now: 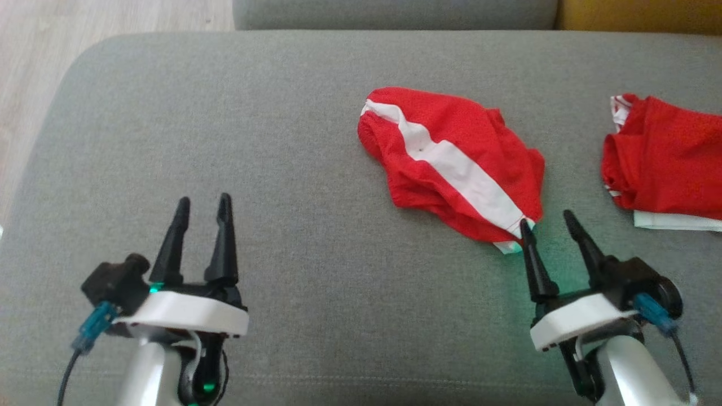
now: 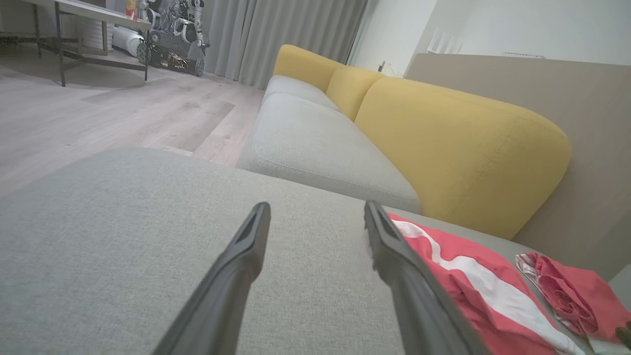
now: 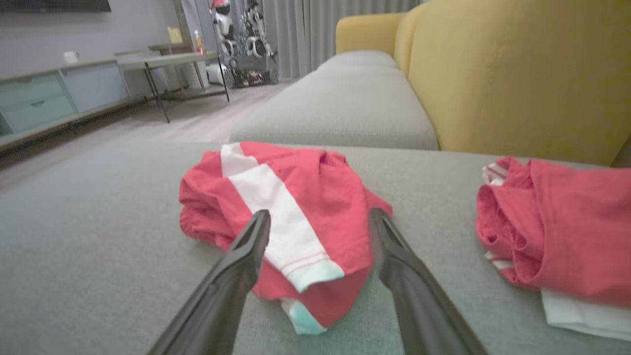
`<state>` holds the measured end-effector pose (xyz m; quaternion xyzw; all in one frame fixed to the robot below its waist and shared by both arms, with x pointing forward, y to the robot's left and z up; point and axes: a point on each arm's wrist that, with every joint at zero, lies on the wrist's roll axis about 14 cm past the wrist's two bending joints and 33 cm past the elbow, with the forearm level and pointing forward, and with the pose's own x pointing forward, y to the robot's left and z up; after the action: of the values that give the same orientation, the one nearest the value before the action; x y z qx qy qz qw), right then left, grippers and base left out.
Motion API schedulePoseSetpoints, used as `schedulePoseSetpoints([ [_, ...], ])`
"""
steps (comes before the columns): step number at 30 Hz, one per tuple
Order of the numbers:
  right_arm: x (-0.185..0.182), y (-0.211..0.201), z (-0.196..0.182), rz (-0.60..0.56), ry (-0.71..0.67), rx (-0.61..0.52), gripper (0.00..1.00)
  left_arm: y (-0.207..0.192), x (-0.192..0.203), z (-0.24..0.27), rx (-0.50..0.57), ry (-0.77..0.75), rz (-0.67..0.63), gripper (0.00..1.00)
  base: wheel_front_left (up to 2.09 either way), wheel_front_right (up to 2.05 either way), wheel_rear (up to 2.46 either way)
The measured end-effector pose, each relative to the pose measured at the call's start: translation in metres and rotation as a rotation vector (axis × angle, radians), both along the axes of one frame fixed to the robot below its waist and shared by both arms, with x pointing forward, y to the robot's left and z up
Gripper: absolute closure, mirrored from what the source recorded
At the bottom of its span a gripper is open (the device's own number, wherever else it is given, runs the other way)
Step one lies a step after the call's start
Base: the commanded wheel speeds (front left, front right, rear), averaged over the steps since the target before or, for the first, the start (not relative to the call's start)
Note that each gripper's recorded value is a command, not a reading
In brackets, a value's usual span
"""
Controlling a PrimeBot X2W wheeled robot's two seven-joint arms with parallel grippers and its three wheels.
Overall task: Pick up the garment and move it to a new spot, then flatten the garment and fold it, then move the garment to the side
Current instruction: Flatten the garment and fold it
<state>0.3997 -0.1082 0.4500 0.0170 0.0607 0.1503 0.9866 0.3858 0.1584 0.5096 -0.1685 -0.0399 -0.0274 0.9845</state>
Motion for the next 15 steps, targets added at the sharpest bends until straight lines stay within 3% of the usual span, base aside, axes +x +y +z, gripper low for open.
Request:
schedulePoseSetpoints([
  [15,0.029,0.022,-0.051,0.079,0.152,-0.038,0.00,0.010,0.008,-0.013,-0.011,0.043,0.040,0.00,0.00,0.00,0.00],
])
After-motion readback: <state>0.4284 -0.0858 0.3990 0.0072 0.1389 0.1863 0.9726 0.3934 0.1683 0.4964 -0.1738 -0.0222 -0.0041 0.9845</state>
